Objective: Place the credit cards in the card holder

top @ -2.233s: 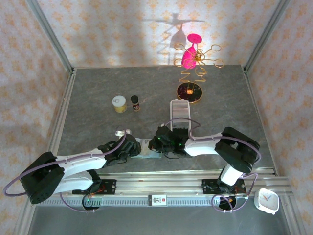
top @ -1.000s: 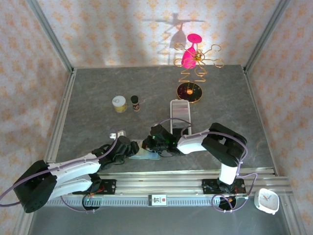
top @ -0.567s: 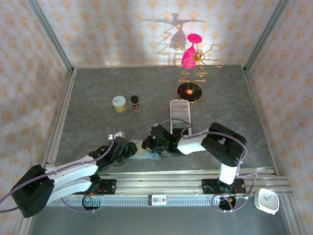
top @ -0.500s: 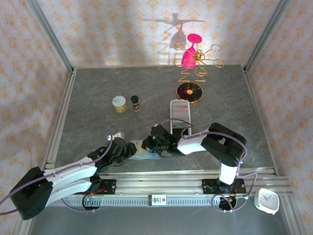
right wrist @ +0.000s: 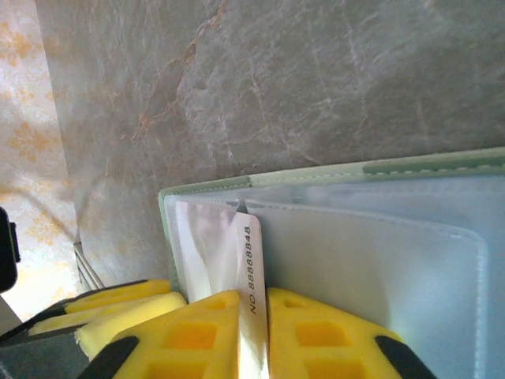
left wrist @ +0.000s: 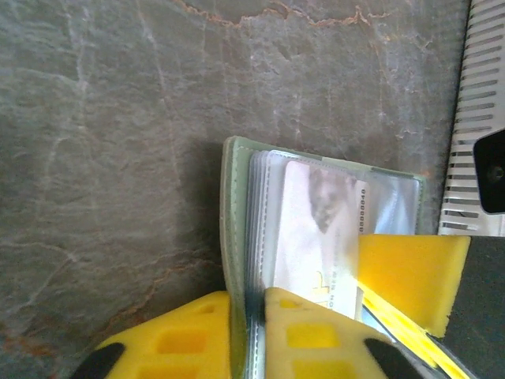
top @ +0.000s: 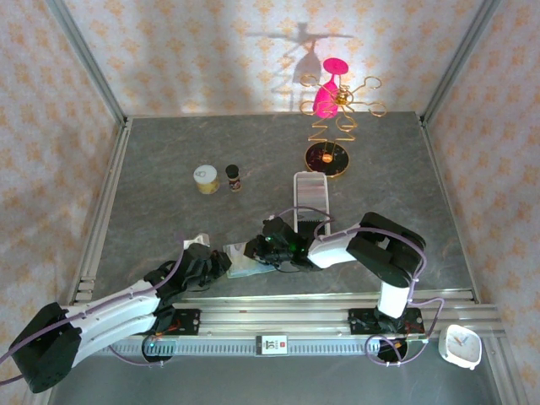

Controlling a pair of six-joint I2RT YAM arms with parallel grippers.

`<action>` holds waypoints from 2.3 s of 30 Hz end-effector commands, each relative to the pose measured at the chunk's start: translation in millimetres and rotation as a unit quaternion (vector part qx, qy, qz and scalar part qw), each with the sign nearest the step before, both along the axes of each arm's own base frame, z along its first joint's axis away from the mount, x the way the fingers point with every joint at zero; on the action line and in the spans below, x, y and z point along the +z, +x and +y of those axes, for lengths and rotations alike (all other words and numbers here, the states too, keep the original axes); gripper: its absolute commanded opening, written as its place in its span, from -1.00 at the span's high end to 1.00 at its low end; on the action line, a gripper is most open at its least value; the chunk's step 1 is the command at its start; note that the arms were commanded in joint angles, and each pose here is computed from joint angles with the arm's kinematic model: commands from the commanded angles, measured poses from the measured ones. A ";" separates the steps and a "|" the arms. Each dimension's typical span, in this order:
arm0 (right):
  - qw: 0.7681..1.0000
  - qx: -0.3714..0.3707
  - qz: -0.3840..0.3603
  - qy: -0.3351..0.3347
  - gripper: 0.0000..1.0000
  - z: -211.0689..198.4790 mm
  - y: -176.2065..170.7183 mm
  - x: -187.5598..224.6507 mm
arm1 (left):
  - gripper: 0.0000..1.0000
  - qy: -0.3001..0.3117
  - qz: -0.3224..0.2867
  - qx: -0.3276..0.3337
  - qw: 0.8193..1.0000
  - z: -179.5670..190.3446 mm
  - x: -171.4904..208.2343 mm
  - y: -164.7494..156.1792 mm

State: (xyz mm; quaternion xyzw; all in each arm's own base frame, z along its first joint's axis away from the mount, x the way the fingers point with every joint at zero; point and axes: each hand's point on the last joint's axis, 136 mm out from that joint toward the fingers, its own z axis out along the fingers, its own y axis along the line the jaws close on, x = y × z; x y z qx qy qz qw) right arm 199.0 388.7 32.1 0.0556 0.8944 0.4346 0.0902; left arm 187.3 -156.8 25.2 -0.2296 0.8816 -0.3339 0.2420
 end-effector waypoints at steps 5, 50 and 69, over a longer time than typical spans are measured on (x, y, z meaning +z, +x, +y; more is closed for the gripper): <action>0.999 0.000 -0.016 -0.051 0.42 -15.1 -3.8 2.1 | 1.00 -0.032 -0.015 -0.030 0.999 -14.8 15.5 -1.0; 0.938 -0.022 -0.105 -0.331 0.10 -133.0 9.1 22.6 | 1.00 0.110 -0.001 -0.076 0.991 2.6 34.8 -1.0; 0.954 -0.022 -0.094 -0.283 0.70 -128.3 5.1 22.4 | 1.00 0.113 0.002 -0.076 0.991 3.2 34.3 -1.4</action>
